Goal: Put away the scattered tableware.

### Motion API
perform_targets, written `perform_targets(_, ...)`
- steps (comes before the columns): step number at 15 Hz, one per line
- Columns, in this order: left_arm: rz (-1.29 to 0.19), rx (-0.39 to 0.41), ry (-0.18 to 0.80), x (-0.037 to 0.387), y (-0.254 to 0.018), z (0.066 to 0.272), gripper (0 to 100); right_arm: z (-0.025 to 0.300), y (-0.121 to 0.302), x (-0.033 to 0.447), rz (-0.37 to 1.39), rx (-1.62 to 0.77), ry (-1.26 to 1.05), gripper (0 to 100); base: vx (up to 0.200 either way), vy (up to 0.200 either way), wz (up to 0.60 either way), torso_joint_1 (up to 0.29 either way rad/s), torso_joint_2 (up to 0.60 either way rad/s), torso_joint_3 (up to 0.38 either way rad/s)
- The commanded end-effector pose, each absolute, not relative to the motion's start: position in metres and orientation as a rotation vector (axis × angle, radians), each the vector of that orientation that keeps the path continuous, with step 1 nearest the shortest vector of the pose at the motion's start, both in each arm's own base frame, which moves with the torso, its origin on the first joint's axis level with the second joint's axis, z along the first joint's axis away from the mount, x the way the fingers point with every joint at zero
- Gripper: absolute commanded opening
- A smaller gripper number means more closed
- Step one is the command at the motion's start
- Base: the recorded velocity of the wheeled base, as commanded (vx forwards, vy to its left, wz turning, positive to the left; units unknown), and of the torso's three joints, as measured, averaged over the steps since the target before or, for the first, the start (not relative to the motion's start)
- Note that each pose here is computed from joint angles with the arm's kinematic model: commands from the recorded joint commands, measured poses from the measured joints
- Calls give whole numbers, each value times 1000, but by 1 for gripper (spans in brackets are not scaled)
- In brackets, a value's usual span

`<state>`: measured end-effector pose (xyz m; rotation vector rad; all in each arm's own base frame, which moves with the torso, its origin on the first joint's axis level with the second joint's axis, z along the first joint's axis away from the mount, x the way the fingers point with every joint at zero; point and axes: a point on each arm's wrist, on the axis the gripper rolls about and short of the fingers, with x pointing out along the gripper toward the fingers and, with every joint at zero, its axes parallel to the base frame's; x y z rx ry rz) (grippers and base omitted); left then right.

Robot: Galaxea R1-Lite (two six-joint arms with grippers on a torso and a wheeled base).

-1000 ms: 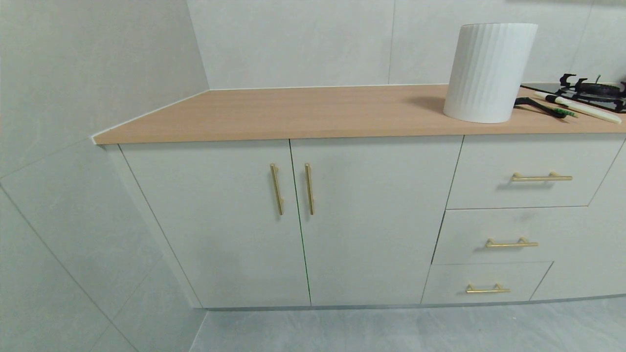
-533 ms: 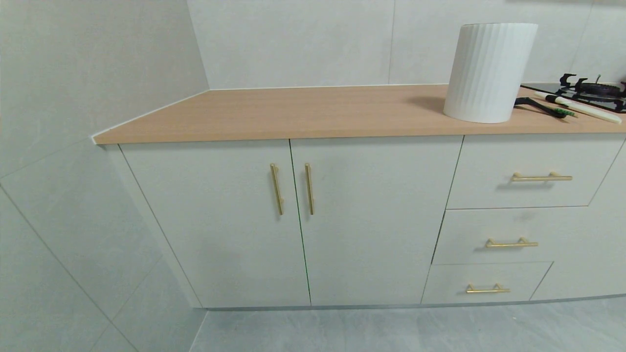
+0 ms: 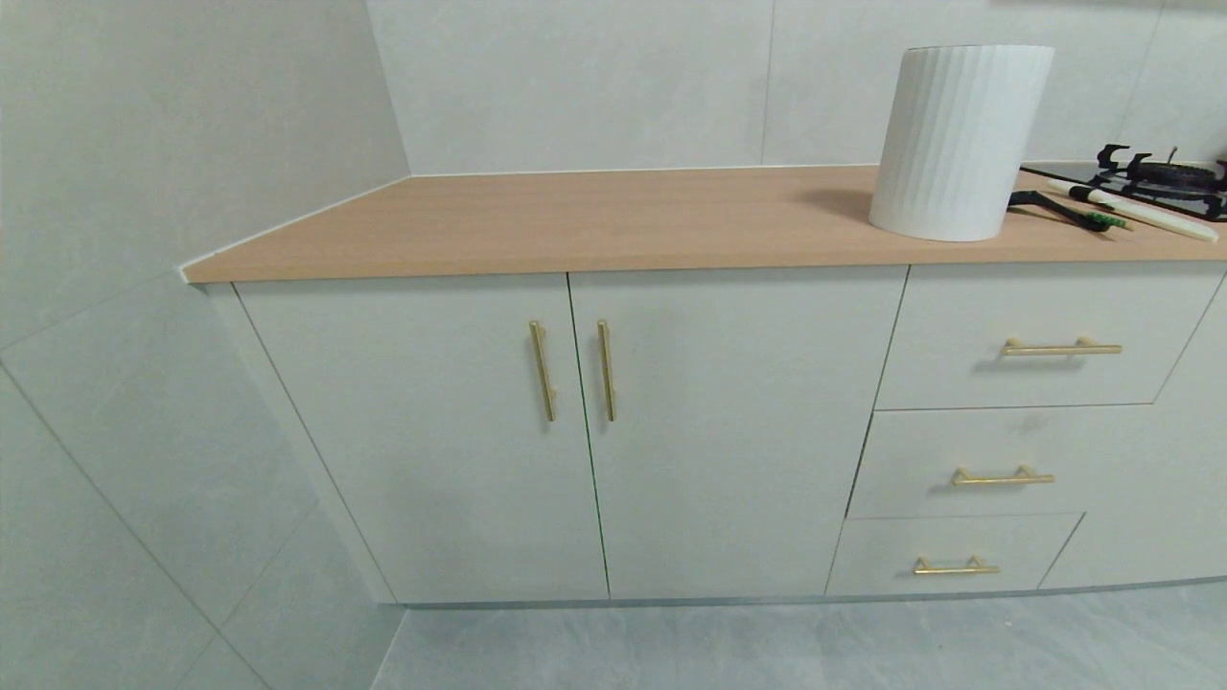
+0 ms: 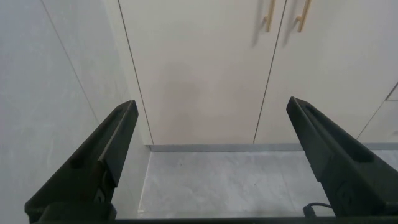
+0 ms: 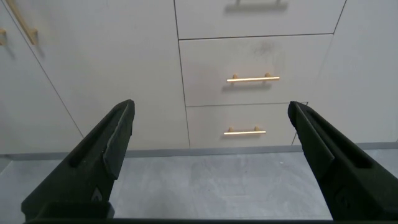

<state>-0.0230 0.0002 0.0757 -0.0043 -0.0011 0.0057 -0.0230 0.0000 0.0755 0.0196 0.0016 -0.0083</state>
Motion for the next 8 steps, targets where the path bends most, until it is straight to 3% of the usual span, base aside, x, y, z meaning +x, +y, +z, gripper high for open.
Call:
perform_targets(1, 6, -5, 0, -23, 0, 76, 100, 75, 0, -23, -8, 20, 5, 100, 0, 0, 0, 0, 0, 0)
perform_targets(3, 6, -5, 0, -23, 0, 76, 100, 75, 0, -23, -8, 20, 5, 100, 0, 0, 0, 0, 0, 0)
perform_targets(8, 6, -5, 0, -23, 0, 76, 100, 75, 0, -23, -8, 20, 5, 100, 0, -200, 0, 6, 4, 3)
